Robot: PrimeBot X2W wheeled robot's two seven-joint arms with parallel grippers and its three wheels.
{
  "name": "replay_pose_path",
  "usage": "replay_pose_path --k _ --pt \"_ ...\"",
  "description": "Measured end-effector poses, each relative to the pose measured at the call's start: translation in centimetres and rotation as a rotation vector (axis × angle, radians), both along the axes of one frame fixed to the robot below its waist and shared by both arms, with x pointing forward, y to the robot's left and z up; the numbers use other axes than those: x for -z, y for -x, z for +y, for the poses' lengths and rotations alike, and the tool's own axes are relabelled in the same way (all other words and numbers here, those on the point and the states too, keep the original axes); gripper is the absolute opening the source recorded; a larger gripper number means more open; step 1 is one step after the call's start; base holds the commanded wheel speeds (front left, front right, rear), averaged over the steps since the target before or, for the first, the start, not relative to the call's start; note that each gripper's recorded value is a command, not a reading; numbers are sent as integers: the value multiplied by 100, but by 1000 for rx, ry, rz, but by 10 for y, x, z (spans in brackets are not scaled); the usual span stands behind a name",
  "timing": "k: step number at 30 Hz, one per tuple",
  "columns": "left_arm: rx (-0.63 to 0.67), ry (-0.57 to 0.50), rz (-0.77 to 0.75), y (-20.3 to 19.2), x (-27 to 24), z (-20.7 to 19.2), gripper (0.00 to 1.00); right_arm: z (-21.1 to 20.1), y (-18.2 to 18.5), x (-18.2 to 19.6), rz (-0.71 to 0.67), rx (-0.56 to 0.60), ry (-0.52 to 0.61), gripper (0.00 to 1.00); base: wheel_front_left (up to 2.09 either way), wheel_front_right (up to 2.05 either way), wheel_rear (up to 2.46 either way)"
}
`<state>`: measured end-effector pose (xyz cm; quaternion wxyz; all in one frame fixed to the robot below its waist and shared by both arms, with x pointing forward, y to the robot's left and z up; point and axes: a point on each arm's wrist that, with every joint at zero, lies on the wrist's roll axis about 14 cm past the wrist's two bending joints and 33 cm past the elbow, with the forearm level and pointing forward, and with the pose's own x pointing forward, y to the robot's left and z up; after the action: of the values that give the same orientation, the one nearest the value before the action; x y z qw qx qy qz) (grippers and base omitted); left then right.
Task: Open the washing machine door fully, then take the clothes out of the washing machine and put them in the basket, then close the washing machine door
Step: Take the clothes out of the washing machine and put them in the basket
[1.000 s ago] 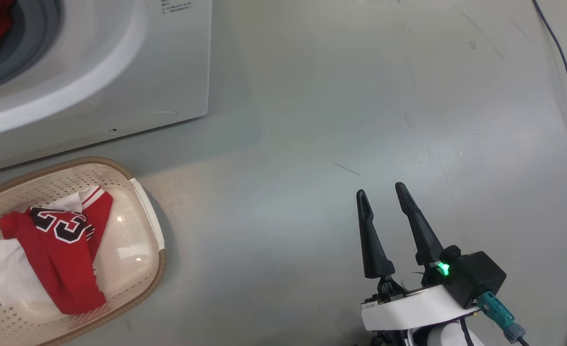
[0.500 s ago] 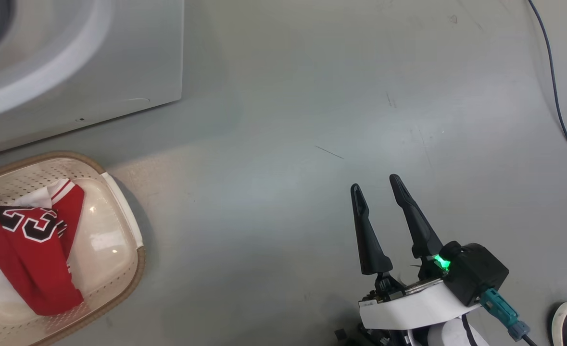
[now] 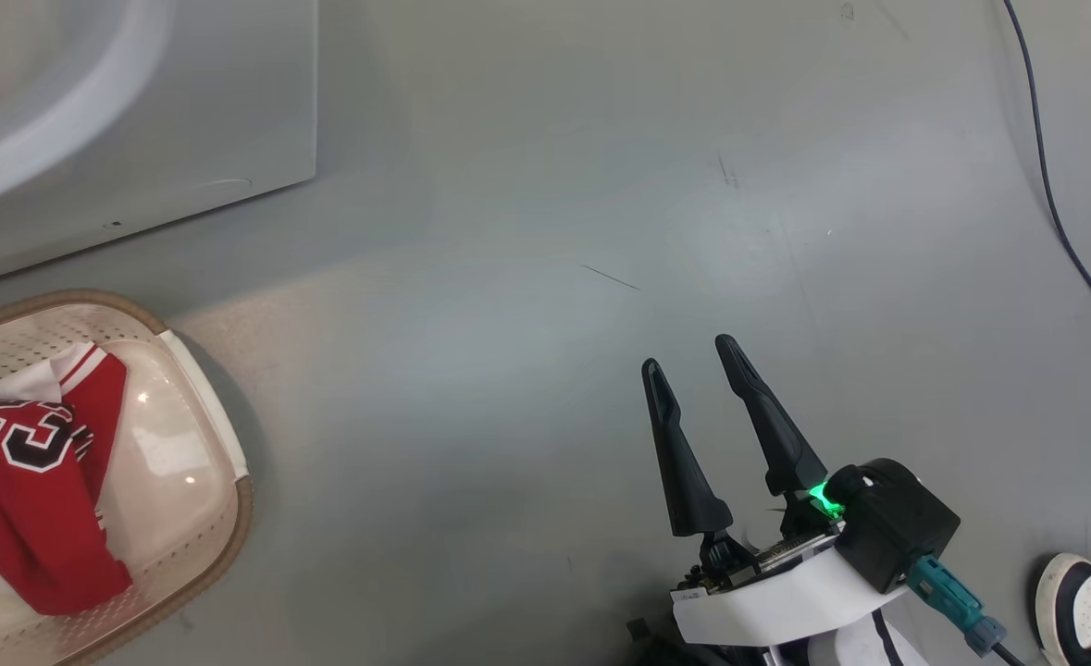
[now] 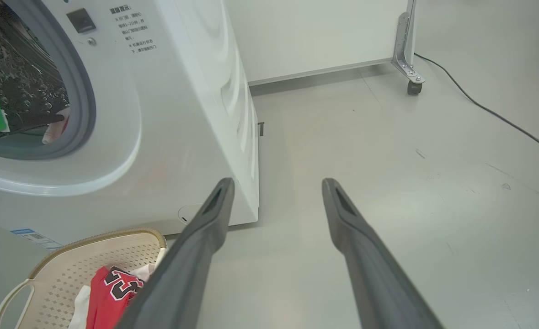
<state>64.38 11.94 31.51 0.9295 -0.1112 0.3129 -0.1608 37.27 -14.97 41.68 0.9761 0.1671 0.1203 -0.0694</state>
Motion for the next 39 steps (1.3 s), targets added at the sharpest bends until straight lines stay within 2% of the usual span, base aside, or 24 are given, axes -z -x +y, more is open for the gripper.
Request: replay_pose_path --k 7,18,19,20,21,39 --pt "5 -27 33 -6 13 -2 100 -5 2 2 10 16 11 100 0 0 0" --pt "30 -10 40 -12 16 -20 100 -10 3 2 14 35 14 100 0 0 0" --pt "34 -8 38 -13 15 -21 59 -10 3 2 14 36 14 100 0 0 0" --pt "38 -5 36 -13 15 -23 25 -11 3 2 14 37 15 100 0 0 0" --pt "44 -2 34 -14 14 -25 0 -11 3 2 14 37 15 100 0 0 0" --pt "57 26 -112 -12 -21 -38 0 -20 -3 -11 -36 49 28 100 0 0 0"
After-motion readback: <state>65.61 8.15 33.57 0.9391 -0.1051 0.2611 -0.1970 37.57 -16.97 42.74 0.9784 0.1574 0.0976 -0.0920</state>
